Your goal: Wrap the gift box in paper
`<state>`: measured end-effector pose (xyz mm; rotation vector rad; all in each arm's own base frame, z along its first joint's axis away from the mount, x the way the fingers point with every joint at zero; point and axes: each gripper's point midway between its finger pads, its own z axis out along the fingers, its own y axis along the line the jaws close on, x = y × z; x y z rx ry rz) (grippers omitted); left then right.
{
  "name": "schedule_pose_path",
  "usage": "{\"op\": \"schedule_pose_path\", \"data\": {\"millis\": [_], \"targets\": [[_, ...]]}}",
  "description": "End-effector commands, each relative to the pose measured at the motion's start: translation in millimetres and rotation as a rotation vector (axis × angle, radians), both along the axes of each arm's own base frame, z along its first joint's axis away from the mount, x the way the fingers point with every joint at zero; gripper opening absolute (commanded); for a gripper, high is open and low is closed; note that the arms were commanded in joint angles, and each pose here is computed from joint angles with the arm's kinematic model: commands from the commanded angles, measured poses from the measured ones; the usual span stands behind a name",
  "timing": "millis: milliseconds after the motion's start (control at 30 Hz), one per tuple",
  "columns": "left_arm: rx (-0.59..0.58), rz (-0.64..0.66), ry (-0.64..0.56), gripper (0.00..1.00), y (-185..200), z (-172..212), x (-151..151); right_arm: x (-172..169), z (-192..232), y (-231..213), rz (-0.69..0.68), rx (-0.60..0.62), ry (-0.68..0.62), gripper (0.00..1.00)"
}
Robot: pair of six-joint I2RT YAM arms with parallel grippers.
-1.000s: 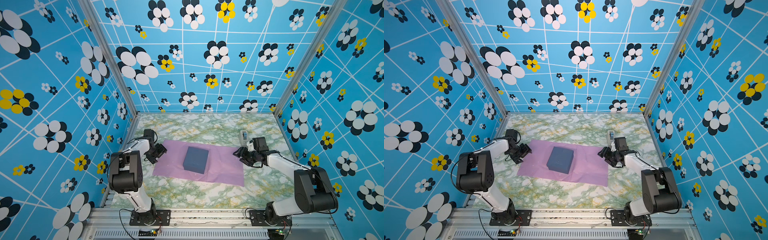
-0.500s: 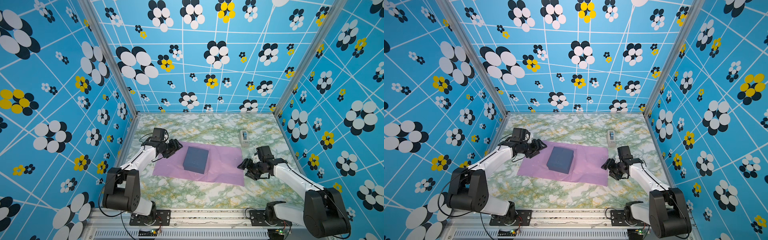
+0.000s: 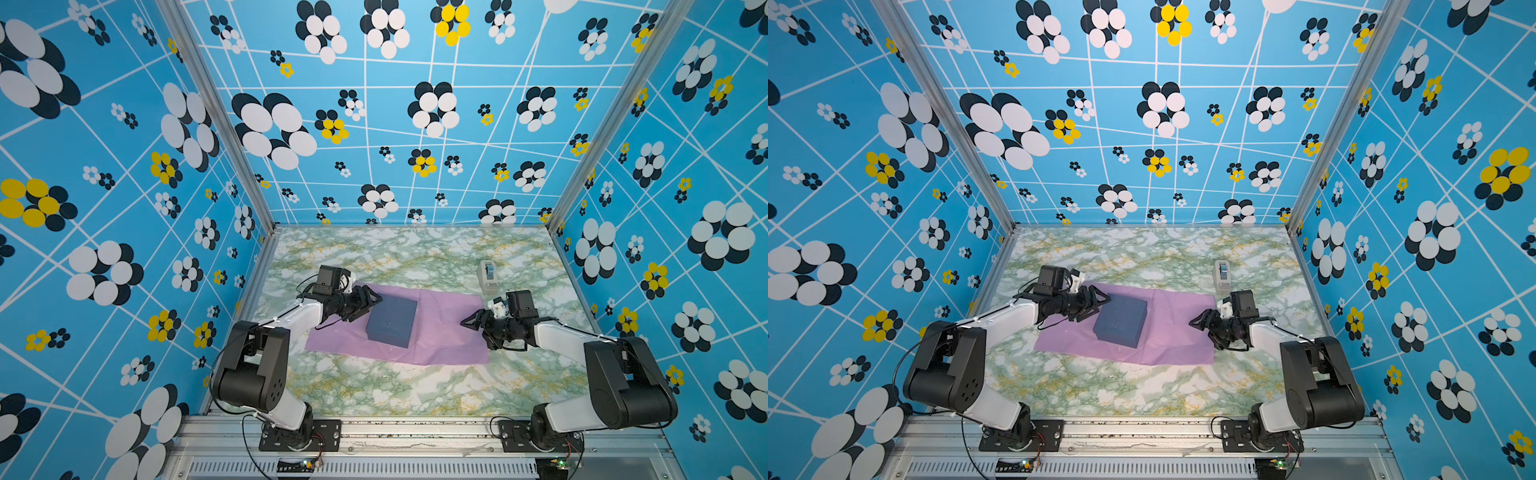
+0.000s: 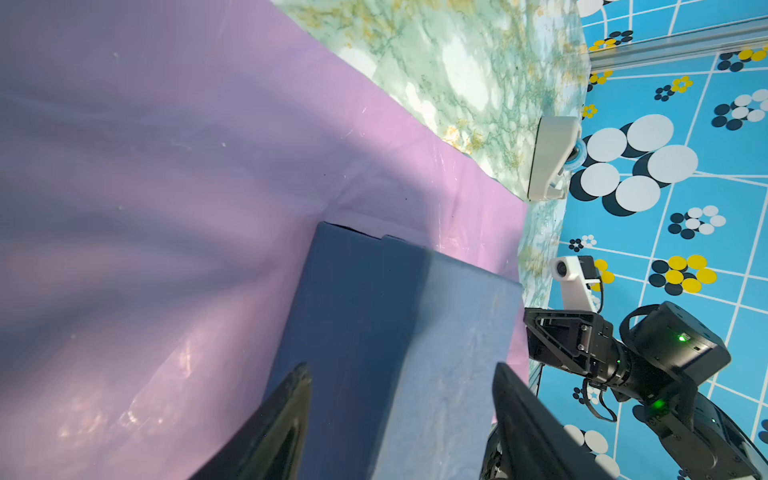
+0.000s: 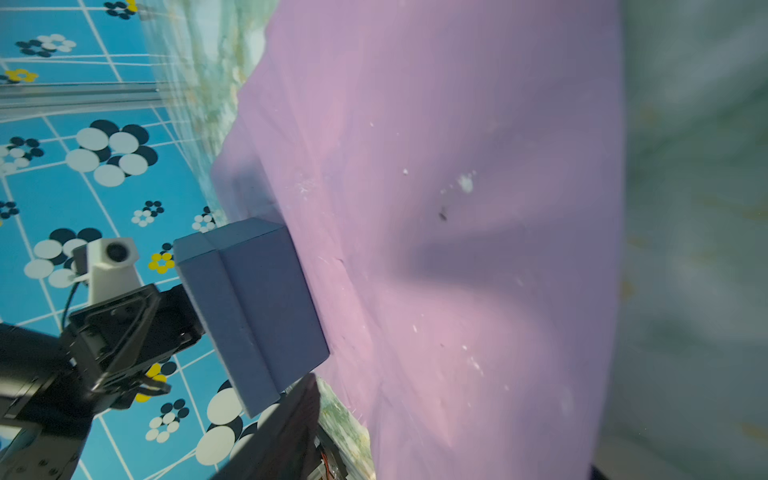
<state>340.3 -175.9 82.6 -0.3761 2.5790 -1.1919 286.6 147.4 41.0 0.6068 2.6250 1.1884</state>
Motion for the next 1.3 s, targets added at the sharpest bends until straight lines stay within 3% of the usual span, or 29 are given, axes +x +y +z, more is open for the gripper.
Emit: {"op": "schedule_pose_path", "data": {"millis": [0, 133, 267, 500, 700, 1000, 1100, 1267], "targets": [[-0.025, -0.027, 0.003, 0.69, -6, -9, -4, 27, 27, 14, 0.027, 0.113, -0.159, 0.68], [-0.022, -0.031, -0.024, 0.69, -5, -2, -4, 31, 22, 3, 0.019, 0.027, -0.137, 0.65], [0.003, -0.048, -0.020, 0.70, -2, 0, -12, 7, 0, -12, 0.066, -0.118, 0.012, 0.47], [0.001, -0.082, -0.033, 0.70, -5, 4, -31, -5, -16, -21, 0.043, -0.170, 0.082, 0.17], [0.011, -0.112, -0.023, 0.69, -12, 0, -43, -9, -26, -23, 0.041, -0.206, 0.101, 0.03], [-0.004, -0.130, -0.028, 0.65, -22, 2, -44, -13, -34, -14, 0.063, -0.243, 0.108, 0.00], [0.058, -0.113, -0.018, 0.65, -13, -5, -45, -12, -30, -20, 0.051, -0.284, 0.100, 0.00], [-0.005, -0.126, -0.014, 0.64, -24, -8, -47, -9, -25, -22, 0.036, -0.293, 0.082, 0.00]]}}
